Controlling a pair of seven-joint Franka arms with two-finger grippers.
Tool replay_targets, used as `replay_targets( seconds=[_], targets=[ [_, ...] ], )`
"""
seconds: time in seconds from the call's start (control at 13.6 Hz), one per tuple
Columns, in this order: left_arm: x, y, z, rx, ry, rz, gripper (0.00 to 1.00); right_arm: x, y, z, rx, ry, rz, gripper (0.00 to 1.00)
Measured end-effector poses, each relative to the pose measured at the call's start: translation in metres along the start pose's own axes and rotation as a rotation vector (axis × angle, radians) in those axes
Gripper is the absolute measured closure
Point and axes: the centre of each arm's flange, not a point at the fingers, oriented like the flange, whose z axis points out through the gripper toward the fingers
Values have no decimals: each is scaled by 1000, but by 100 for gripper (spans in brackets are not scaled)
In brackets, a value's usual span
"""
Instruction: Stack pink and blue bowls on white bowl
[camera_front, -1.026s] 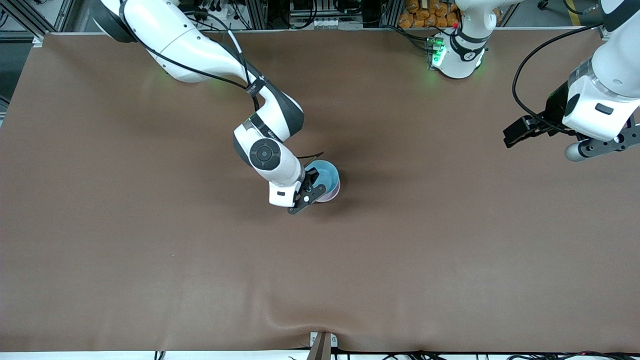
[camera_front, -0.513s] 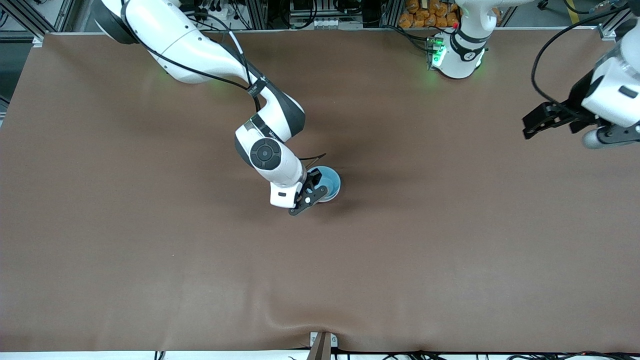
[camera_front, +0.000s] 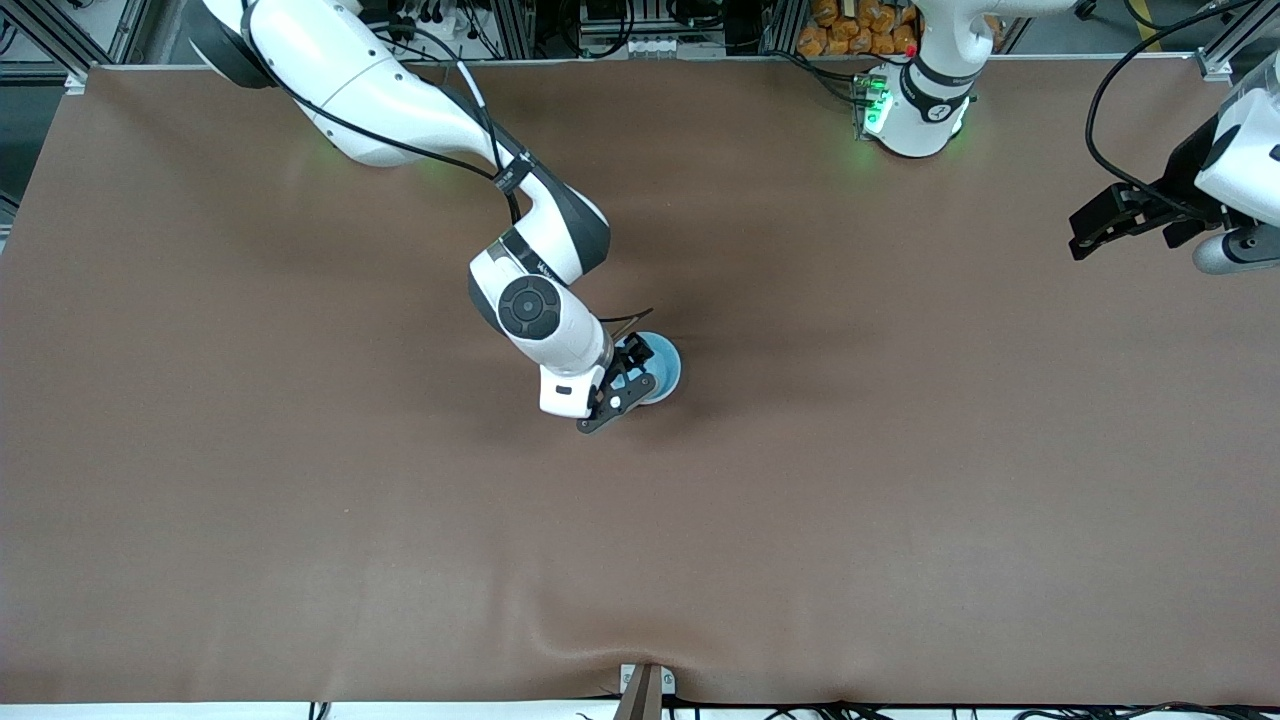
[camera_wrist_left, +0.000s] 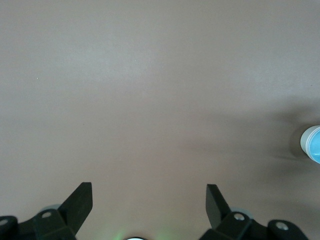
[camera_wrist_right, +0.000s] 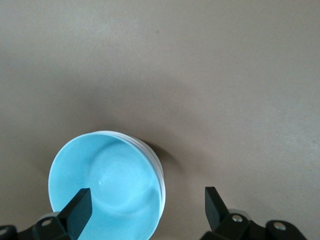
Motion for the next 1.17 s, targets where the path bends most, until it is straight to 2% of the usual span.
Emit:
replay_targets(
  seconds=[0.22,0.37,0.51,0.88,1.17],
  targets=[
    [0,-1,-1,-1,2,-1,0,13,60,-38,-18,58,84,0],
    [-1,-1,-2,-1,3,-2,0,12,141,-83,-40,100,176,0],
    [-1,-3,-2,-4,4,-5,0,-3,219,-144,-72,123,204,0],
    [1,-14,-2,-30,-2,-29,0,-83,320,-293,-127,63,314,0],
    [3,-22,-1,-32,-4,-41,0,-135,315,-378,-175,15,368,0]
  ],
)
